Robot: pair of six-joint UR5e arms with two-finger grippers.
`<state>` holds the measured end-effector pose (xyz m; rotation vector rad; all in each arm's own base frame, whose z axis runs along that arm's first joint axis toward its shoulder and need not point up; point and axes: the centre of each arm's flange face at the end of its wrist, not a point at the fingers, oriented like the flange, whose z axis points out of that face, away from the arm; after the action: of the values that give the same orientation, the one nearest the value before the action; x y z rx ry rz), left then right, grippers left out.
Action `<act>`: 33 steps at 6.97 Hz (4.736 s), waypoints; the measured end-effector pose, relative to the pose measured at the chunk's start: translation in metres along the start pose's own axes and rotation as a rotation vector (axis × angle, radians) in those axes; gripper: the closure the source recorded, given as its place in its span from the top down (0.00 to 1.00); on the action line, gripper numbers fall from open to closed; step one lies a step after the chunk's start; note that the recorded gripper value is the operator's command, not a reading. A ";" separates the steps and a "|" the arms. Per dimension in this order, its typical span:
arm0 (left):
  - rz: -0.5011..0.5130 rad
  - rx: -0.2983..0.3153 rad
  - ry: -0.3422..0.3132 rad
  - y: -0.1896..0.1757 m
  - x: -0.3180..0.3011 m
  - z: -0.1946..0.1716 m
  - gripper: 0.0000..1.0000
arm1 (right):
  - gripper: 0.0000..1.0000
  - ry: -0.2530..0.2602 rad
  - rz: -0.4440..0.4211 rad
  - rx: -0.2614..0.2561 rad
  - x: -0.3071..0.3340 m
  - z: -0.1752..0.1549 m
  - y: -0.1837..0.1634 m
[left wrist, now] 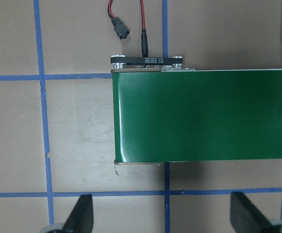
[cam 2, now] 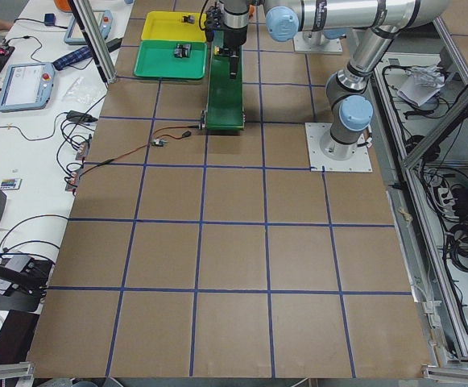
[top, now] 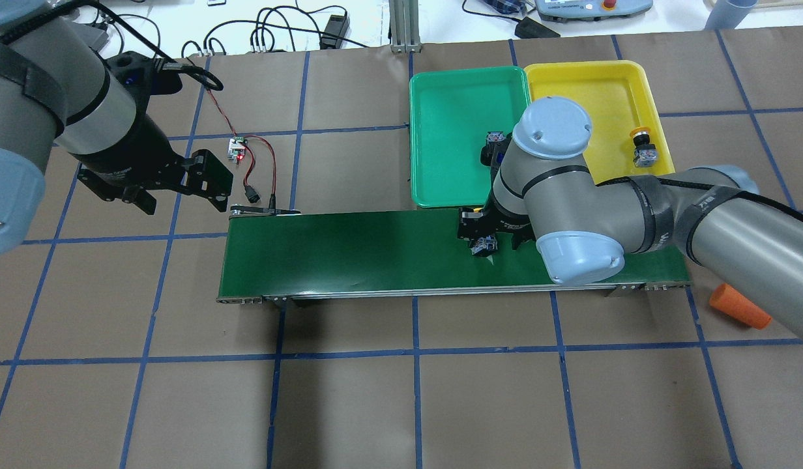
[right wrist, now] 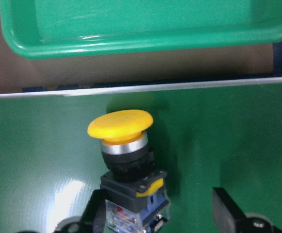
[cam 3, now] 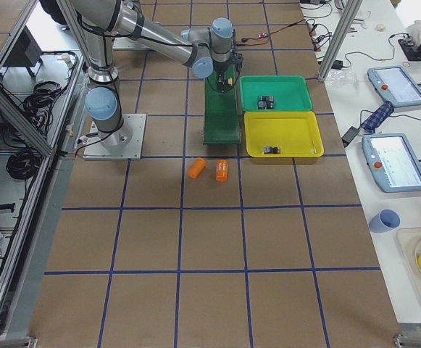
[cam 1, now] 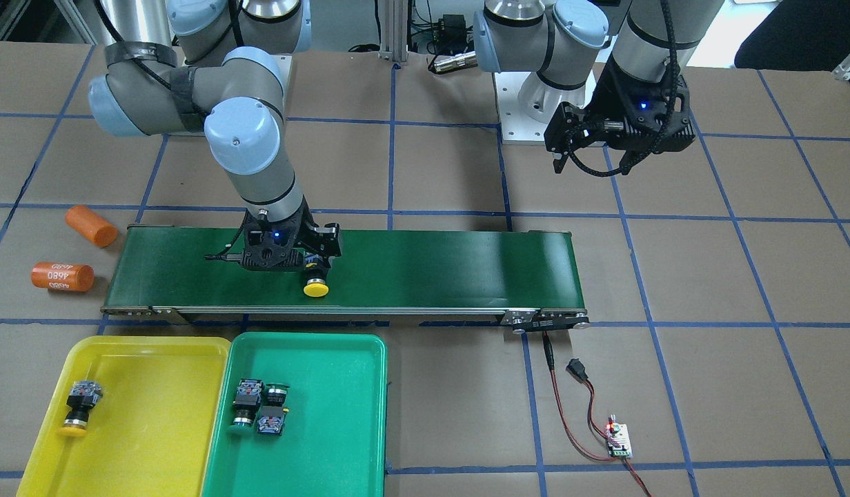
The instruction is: Sort buttons by color to trays
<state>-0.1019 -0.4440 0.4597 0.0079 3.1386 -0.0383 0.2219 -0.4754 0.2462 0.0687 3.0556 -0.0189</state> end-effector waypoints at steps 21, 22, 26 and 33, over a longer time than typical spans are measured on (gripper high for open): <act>0.005 -0.011 0.002 0.005 0.003 0.005 1.00 | 1.00 0.037 -0.119 0.011 0.224 -0.064 -0.199; 0.005 -0.011 0.002 0.005 0.003 0.005 1.00 | 1.00 0.033 -0.097 -0.007 0.196 -0.108 -0.175; 0.006 -0.012 0.003 0.005 0.003 0.005 1.00 | 1.00 0.035 -0.080 0.013 0.042 -0.241 -0.036; 0.007 -0.012 0.000 0.005 0.003 0.005 1.00 | 1.00 0.027 -0.096 0.131 0.036 -0.269 -0.009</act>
<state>-0.1048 -0.4393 0.4541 0.0196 3.1387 -0.0192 0.1630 -0.4787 0.5109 -0.0696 3.0779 -0.2264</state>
